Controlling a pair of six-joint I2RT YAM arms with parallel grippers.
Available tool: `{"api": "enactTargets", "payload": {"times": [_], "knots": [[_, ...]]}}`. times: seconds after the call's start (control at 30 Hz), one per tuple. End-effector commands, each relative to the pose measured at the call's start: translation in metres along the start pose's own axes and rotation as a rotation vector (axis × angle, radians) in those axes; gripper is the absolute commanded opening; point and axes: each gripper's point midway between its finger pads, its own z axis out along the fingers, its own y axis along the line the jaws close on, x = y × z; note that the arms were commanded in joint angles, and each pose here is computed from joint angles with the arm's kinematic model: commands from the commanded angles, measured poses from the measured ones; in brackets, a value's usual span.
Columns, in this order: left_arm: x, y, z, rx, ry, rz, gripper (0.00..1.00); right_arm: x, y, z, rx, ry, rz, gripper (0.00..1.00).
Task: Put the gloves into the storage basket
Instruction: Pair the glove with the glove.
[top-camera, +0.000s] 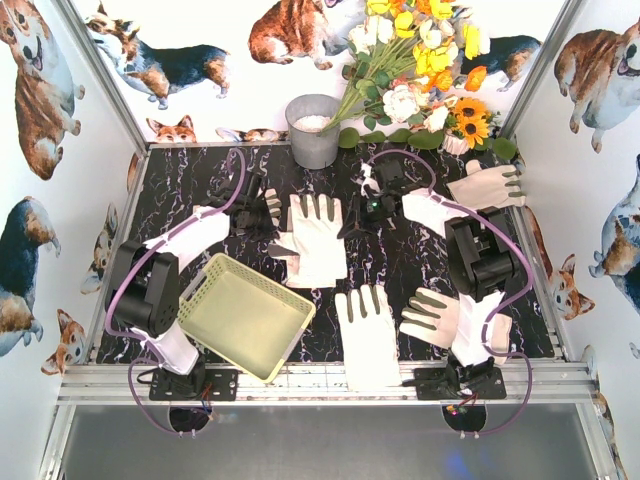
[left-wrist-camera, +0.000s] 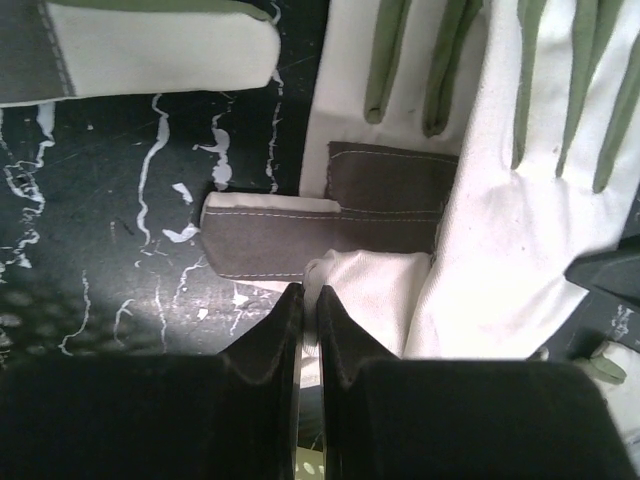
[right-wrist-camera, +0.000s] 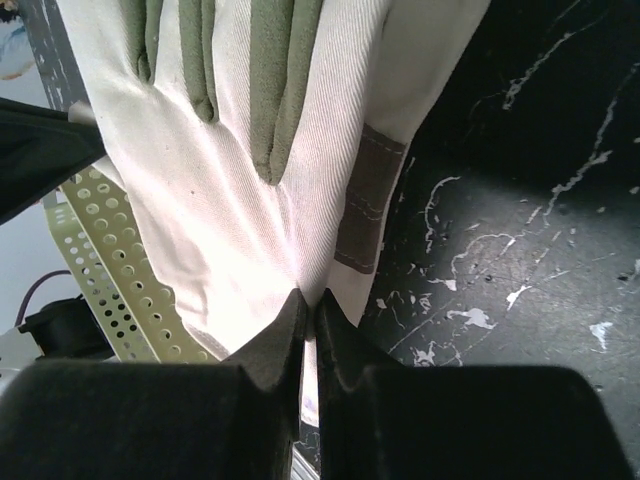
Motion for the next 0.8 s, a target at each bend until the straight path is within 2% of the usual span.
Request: {"api": "enactTargets", "payload": {"times": [0.0, 0.3, 0.77], "knots": [[-0.007, 0.032, -0.007, -0.097, -0.025, 0.010, 0.00, -0.022, 0.023, -0.007, -0.016, -0.079, -0.067, 0.00], [-0.006, 0.051, 0.001, -0.129, -0.019, -0.016, 0.00, -0.014, 0.033, 0.017, -0.008, -0.066, -0.086, 0.00], [-0.004, 0.060, 0.017, -0.143, -0.001, -0.015, 0.00, -0.022, 0.020, 0.027, 0.043, -0.071, -0.070, 0.00]]}}
